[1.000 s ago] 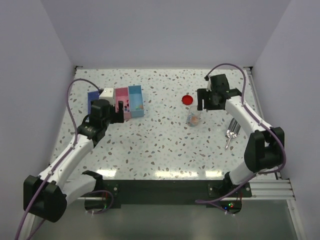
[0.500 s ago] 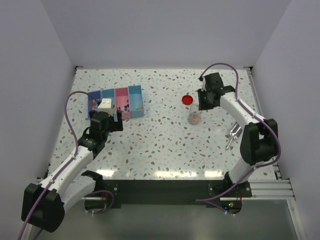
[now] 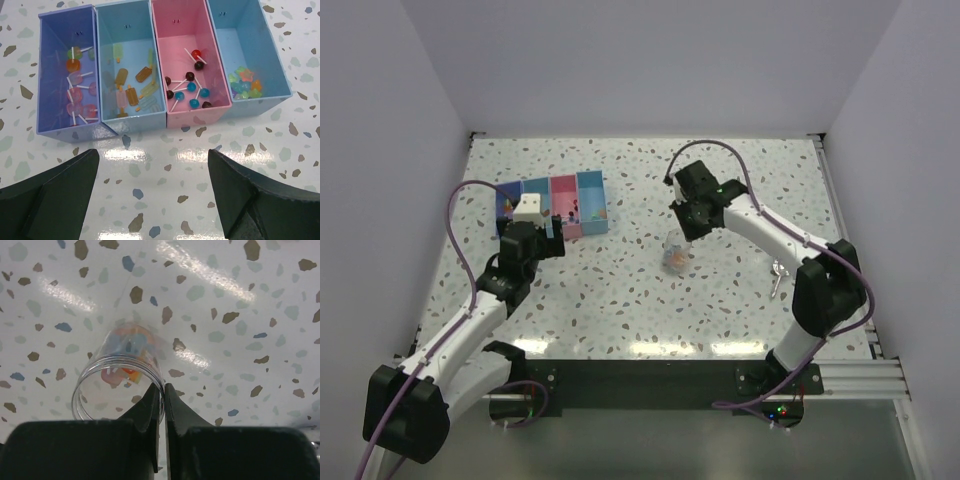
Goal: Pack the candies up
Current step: Move the packing bottle to the center of the board.
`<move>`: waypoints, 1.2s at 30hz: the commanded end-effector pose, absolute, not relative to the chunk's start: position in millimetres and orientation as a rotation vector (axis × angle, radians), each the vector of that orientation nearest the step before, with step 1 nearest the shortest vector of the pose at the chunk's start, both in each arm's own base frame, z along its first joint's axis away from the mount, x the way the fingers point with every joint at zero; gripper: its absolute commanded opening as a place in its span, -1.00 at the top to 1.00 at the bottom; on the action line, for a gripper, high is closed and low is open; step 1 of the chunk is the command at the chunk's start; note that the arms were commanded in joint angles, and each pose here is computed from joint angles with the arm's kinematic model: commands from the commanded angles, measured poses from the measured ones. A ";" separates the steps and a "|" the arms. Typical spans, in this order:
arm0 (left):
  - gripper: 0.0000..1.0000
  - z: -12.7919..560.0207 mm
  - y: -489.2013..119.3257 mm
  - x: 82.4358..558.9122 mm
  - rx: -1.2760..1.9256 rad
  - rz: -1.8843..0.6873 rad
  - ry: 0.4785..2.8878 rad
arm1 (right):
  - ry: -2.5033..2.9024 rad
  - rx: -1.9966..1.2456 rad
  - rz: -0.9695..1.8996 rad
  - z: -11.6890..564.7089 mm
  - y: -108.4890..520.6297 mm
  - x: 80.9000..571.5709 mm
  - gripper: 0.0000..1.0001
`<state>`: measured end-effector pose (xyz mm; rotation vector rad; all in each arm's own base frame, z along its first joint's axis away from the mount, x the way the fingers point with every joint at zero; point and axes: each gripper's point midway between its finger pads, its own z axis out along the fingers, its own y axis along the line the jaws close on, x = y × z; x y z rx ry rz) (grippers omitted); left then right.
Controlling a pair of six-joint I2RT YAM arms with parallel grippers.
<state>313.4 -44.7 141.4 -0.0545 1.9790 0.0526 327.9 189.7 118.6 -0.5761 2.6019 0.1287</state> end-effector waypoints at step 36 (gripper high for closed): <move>-0.88 160.0 -47.6 326.1 -0.080 0.027 1.920 | 2.417 -0.092 0.253 180.0 139.8 441.8 -0.14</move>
